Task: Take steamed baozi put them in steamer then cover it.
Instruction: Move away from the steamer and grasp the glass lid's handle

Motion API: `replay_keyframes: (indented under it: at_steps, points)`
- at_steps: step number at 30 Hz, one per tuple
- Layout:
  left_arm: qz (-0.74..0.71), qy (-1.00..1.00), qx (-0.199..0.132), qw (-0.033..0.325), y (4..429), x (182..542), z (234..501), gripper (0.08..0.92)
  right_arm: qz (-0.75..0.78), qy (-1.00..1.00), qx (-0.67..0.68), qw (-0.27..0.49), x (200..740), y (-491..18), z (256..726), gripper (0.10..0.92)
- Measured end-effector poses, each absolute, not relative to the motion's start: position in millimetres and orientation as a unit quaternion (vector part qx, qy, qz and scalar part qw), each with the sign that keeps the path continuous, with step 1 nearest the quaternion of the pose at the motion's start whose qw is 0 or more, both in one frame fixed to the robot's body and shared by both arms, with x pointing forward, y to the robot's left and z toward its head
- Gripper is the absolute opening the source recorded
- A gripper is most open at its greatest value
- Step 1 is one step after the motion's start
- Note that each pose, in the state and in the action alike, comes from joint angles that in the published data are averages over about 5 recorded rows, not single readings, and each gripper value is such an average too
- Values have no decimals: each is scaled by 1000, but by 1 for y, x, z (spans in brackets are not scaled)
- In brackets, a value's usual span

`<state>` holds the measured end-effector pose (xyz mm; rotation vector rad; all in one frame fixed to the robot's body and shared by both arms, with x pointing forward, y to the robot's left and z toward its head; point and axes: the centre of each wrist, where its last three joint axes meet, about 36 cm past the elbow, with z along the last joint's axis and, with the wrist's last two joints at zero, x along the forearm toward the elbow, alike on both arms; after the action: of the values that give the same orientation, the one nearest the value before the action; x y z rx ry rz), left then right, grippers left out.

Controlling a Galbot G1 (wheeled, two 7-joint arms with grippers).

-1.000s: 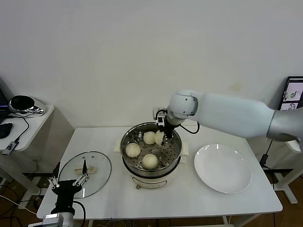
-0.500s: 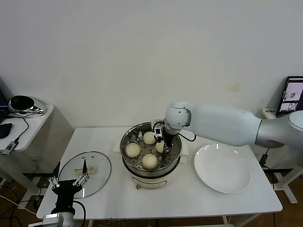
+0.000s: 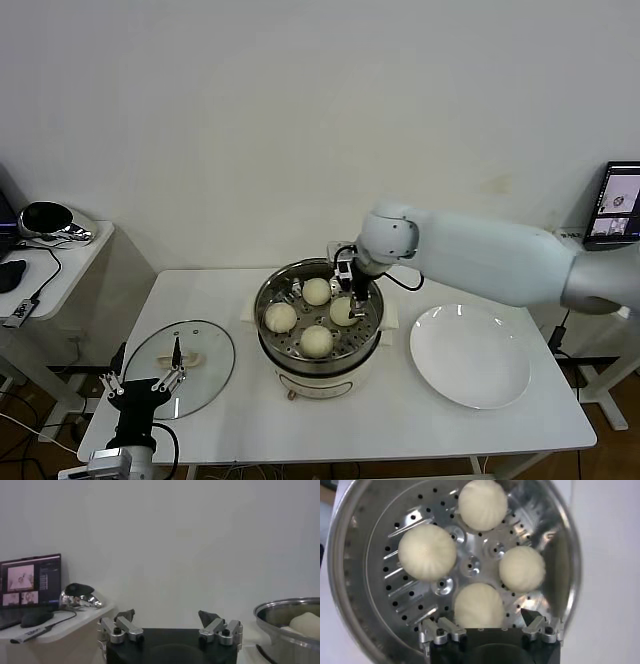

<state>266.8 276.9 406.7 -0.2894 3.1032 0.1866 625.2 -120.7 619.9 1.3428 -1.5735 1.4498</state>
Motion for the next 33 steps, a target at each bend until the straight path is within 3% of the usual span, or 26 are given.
replay_keyframes:
  at_steps: [9,18,24,33]
  points:
    - [60,994,-94,2,281,269,400,823,468,-724,479,164,588,-186,608,823]
    - [83,990,-110,-6,287,270,392,823,326,-850,414,0,537,-238,555,823]
    - [182,976,-116,-11,302,271,378,823,225,-907,348,-78,501,-261,514,823]
    - [434,897,-65,-50,354,259,346,823,116,-975,164,-94,421,-327,444,823]
